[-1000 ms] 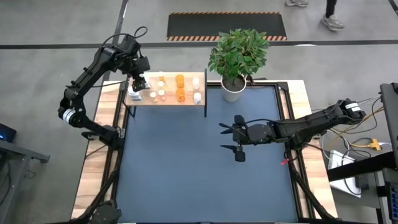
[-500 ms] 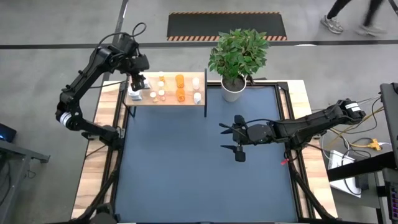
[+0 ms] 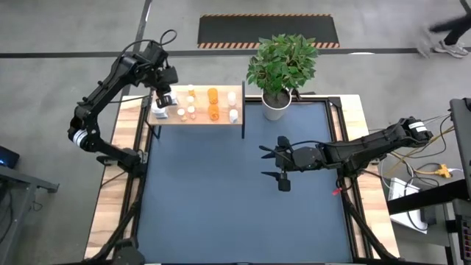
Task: Pick and place medicine bottles onto shelf by color
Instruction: Put the white pill bottle on the shelf
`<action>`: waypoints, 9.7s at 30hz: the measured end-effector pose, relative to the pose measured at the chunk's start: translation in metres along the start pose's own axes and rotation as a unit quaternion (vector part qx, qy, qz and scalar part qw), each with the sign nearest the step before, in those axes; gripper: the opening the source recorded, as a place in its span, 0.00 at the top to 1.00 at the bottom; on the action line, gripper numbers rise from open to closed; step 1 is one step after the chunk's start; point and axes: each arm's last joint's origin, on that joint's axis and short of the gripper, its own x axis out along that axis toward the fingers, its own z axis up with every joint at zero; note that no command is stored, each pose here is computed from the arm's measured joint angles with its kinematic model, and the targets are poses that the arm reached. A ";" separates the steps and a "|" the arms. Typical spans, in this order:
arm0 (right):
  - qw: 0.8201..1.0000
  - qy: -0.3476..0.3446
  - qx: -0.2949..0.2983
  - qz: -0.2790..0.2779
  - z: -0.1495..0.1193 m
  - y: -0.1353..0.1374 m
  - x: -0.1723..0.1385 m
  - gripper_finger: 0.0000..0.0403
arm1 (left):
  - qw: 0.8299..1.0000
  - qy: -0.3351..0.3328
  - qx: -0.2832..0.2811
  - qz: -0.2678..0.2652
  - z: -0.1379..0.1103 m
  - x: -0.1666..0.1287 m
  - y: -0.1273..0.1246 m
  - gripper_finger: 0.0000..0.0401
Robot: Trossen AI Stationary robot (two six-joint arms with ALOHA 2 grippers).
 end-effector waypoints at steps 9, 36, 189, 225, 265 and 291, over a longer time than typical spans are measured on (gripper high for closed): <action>1.000 0.000 0.000 0.000 0.000 0.000 0.000 0.38 | 0.999 0.032 0.018 0.006 -0.006 -0.004 -0.003 1.00; 1.000 0.000 0.000 0.000 0.000 0.000 0.000 0.39 | 0.998 0.061 0.016 0.017 -0.016 -0.015 -0.010 1.00; 0.998 0.053 -0.020 -0.017 0.033 -0.007 -0.017 0.39 | 0.995 0.000 -0.030 0.093 0.014 0.001 -0.045 0.87; 0.994 0.068 -0.060 -0.067 0.025 -0.036 -0.015 0.39 | 0.896 0.015 0.436 0.085 0.015 0.011 -0.058 0.40; 0.994 0.067 0.001 -0.084 0.023 -0.070 -0.018 0.39 | 0.886 0.062 0.453 0.079 0.013 0.022 -0.059 0.17; 0.993 0.081 0.000 -0.081 0.021 -0.069 -0.018 0.39 | 0.876 0.061 0.477 0.031 0.020 0.040 -0.060 0.17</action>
